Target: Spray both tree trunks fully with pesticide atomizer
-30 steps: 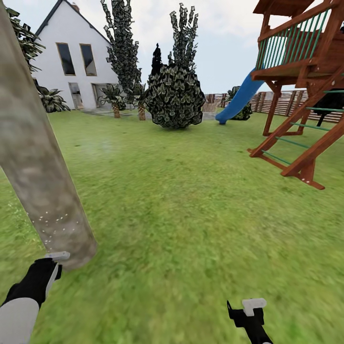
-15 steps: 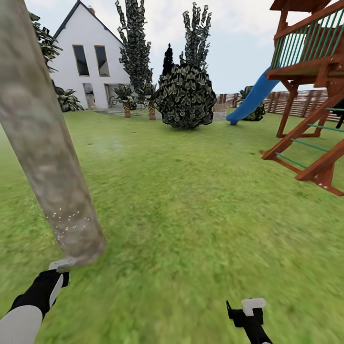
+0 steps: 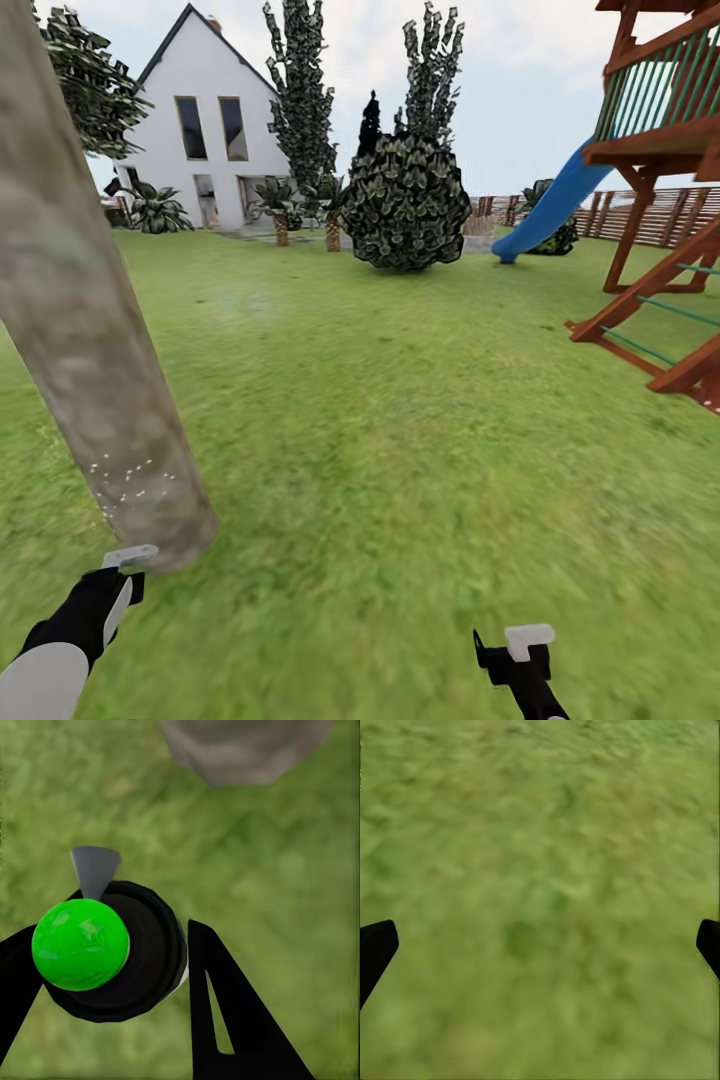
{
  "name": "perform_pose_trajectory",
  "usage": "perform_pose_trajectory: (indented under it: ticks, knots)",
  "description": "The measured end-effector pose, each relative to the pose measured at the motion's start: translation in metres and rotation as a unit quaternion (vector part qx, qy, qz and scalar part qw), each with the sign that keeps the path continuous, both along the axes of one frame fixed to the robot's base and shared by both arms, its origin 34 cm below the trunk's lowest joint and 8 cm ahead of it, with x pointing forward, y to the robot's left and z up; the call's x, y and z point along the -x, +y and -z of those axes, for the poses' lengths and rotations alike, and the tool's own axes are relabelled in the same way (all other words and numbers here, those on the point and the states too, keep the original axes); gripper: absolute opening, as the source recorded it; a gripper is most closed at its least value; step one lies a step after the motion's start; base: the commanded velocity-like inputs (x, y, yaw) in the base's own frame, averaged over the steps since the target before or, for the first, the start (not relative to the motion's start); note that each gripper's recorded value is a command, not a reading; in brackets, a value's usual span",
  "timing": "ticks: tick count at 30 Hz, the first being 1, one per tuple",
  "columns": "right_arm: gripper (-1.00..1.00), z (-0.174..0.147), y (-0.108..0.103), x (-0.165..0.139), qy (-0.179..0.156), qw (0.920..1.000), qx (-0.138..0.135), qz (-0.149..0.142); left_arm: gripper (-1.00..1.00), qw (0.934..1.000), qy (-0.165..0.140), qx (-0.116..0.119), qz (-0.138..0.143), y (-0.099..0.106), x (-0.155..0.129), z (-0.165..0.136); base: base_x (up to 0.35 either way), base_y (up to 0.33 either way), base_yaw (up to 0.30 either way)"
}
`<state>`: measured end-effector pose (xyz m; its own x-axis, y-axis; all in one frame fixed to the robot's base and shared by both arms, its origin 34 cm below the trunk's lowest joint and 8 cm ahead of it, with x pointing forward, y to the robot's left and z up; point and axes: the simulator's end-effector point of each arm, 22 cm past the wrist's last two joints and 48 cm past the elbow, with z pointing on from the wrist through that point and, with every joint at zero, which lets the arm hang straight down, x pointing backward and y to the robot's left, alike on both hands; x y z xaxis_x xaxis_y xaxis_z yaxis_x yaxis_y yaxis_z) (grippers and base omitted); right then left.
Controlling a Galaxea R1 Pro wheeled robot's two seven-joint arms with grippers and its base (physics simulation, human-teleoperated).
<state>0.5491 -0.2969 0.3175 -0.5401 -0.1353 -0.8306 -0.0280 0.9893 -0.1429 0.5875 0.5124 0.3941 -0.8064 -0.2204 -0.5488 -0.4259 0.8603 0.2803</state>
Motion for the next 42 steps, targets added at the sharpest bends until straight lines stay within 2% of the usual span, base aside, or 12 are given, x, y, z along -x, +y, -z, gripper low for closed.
perform_pose_trajectory:
  ticks: [10, 29, 42]
  knots:
    - [1.00, 0.0002, 0.0000, 0.0000, 0.000, 1.0000, 0.000, 0.000, -1.00, 1.0000, -0.002, 0.005, -0.003, -0.0006, 0.0000, 0.0007, 0.082, -0.257, 0.261]
    - [1.00, 0.0001, -0.0001, 0.0000, 0.000, 1.0000, 0.000, 0.000, -1.00, 0.9999, -0.005, 0.008, -0.005, -0.0013, -0.0008, 0.0004, 0.139, -0.254, 0.019]
    - [1.00, 0.0001, 0.0000, 0.0000, 0.000, 1.0000, 0.000, 0.000, -1.00, 0.9999, -0.004, 0.009, -0.005, -0.0023, -0.0005, 0.0012, 0.012, -0.271, 0.270]
